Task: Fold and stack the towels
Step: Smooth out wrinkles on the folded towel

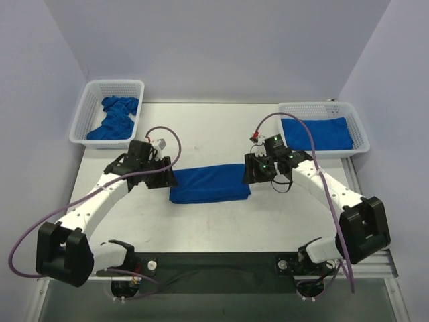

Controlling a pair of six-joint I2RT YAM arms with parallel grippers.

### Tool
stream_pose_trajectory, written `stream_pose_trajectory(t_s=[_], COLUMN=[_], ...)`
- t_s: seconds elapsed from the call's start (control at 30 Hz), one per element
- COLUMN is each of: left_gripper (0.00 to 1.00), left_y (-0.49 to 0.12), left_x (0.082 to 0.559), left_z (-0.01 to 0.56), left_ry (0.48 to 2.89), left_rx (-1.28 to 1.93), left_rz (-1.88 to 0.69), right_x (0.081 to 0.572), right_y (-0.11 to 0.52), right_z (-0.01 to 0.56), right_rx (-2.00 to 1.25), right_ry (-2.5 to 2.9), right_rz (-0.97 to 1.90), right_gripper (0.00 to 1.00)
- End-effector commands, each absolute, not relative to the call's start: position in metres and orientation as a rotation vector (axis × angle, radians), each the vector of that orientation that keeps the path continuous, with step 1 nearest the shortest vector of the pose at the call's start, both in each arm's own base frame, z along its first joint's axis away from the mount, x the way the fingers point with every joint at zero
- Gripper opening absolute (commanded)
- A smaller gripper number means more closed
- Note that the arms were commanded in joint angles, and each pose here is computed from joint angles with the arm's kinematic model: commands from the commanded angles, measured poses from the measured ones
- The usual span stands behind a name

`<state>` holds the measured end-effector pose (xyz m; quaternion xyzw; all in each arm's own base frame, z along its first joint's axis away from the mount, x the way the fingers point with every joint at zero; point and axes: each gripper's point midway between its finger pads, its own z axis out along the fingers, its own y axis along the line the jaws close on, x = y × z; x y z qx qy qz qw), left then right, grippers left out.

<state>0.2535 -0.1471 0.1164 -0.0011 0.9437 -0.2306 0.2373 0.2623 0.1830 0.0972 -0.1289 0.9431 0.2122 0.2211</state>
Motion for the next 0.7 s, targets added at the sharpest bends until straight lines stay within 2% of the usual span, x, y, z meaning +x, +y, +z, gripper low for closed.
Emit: stream_pose_trajectory(t_s=[0.0,0.1,0.17,0.2,0.33,0.43,0.6,0.63,0.67], left_gripper=[0.54,0.4,0.37,0.32,0.25,0.23,0.22,0.22,0.27], left_y=[-0.164,-0.177,-0.179,-0.18,-0.181,-0.174,-0.157,-0.156,-0.153], left_x=[0.28,0.297,0.304,0.302,0.275,0.251,0.234,0.232,0.23], left_z=[0.131,0.123,0.11,0.092,0.044,0.016,0.004,0.004,0.005], left_ry=[2.549,2.561,2.578,2.627,2.769,2.838,2.855,2.854,2.854], left_rx=[0.035,0.063,0.075,0.078,0.093,0.059,-0.013,-0.019,-0.023], left_rz=[-0.615,-0.583,-0.548,-0.531,-0.494,-0.467,-0.391,-0.385,-0.376], right_x=[0.279,0.297,0.302,0.303,0.289,0.268,0.244,0.239,0.239], right_y=[0.196,0.206,0.209,0.208,0.204,0.193,0.172,0.168,0.166], right_z=[0.104,0.102,0.087,0.08,0.041,0.018,0.001,-0.001,0.0], right_rx=[-0.335,-0.287,-0.257,-0.243,-0.215,-0.191,-0.167,-0.164,-0.156], right_ry=[2.608,2.584,2.603,2.614,2.686,2.742,2.781,2.788,2.784], right_rz=[0.6,0.601,0.603,0.595,0.592,0.567,0.504,0.496,0.49], right_gripper=[0.42,0.36,0.31,0.3,0.26,0.25,0.25,0.25,0.25])
